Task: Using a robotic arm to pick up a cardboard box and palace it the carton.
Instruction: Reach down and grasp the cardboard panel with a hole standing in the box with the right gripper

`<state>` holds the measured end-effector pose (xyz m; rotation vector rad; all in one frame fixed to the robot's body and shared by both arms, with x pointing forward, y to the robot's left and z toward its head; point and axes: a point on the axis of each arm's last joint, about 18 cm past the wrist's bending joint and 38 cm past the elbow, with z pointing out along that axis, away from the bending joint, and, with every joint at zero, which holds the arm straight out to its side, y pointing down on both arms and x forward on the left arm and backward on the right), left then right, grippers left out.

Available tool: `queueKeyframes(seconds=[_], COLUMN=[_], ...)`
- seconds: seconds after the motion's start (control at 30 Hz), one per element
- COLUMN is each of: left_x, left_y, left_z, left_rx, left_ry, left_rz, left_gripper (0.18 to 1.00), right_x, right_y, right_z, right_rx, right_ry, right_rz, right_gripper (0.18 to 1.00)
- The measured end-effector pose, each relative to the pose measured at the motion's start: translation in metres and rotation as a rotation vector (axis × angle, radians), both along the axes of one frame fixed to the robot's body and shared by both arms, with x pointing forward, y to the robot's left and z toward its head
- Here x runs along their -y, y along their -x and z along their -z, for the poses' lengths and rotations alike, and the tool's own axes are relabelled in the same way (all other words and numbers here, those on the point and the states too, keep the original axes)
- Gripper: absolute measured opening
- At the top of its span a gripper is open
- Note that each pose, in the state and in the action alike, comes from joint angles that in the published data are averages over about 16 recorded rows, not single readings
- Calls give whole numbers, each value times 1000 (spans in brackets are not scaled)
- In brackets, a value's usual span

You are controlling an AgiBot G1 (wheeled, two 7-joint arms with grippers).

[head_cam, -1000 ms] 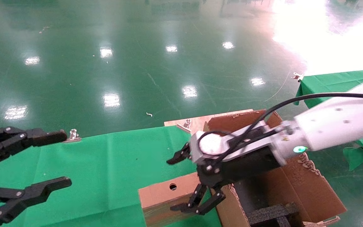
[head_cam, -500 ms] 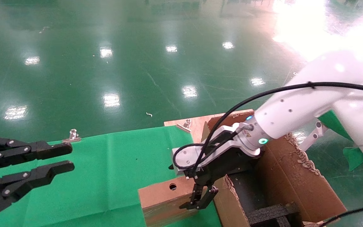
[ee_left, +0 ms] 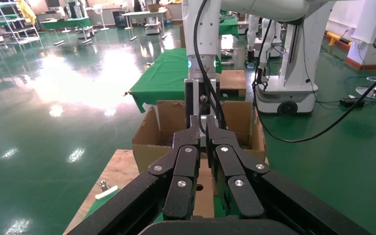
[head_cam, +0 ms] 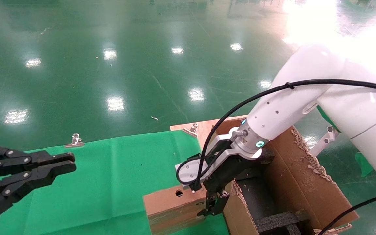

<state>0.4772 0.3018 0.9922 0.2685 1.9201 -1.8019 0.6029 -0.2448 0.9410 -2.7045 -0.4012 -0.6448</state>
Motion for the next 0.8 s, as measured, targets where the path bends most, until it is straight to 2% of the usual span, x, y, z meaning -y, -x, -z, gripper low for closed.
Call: queueKeyframes(seconds=[0.3,0.5,0.8], left_x=[0,0,0], left_y=[0,0,0], left_z=[0,0,0], left_rx=[0,0,0], left_ry=[0,0,0], left_rz=[0,0,0], left_gripper=[265,339,527], right_x=[-2,-2,-1], right_y=[-1,-1,-1], right_z=[1,1,1], right_rx=[-2,-3,-3], right_ry=[25,20,14], right_rz=[-6,-6,-5], right_gripper=[993,961,844])
